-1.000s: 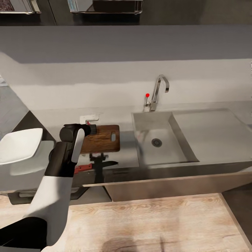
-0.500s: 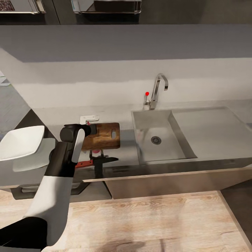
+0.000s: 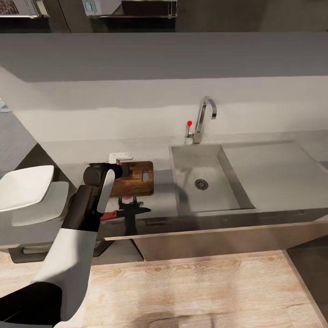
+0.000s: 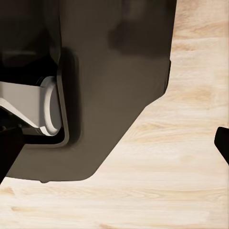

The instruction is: In the kitchen, take the Vidalia onion out of the sink, dice it on the chopping board with the paring knife, put the diced onion into the bowl on the countertop, then place both the paring knife and the chopping board into the sink.

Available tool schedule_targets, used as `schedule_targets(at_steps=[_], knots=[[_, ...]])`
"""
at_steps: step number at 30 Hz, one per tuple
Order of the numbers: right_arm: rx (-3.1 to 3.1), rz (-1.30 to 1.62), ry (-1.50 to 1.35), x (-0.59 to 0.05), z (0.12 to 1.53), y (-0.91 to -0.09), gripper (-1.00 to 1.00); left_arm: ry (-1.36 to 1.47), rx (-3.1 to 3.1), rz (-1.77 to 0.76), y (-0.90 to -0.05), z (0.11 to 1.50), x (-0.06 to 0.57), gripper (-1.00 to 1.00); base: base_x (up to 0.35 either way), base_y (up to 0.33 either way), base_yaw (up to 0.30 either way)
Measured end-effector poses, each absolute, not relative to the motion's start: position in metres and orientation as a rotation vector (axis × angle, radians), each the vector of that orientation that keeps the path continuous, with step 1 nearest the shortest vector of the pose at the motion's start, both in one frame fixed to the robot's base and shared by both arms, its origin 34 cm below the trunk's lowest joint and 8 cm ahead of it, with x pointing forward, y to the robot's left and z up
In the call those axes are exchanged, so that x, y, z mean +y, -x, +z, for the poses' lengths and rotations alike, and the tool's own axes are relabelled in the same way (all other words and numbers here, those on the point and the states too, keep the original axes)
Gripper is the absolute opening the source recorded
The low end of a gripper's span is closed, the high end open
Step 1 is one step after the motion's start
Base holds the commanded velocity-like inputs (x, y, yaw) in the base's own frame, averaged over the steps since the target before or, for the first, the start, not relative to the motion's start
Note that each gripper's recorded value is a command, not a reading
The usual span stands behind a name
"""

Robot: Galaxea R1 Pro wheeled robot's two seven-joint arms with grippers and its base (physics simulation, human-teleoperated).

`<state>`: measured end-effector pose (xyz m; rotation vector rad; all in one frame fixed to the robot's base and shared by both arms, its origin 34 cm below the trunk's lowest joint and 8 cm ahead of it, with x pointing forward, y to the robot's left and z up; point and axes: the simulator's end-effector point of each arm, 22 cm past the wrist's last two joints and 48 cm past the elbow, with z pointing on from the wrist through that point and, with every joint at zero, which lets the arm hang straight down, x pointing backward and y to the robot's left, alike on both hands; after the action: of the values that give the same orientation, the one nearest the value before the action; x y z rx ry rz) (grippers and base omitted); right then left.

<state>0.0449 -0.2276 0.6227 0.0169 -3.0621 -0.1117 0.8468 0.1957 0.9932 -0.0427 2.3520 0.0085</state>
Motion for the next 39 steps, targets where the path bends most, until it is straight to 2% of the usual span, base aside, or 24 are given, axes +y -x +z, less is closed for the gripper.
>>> schedule_targets(at_steps=[39], knots=[[-3.052, -0.111, -0.021, -0.229, 0.623, -0.041, 1.0, 0.041, 2.41, 0.026, -0.842, 0.966, 0.199, -1.0, 0.0, 0.0, 0.0]])
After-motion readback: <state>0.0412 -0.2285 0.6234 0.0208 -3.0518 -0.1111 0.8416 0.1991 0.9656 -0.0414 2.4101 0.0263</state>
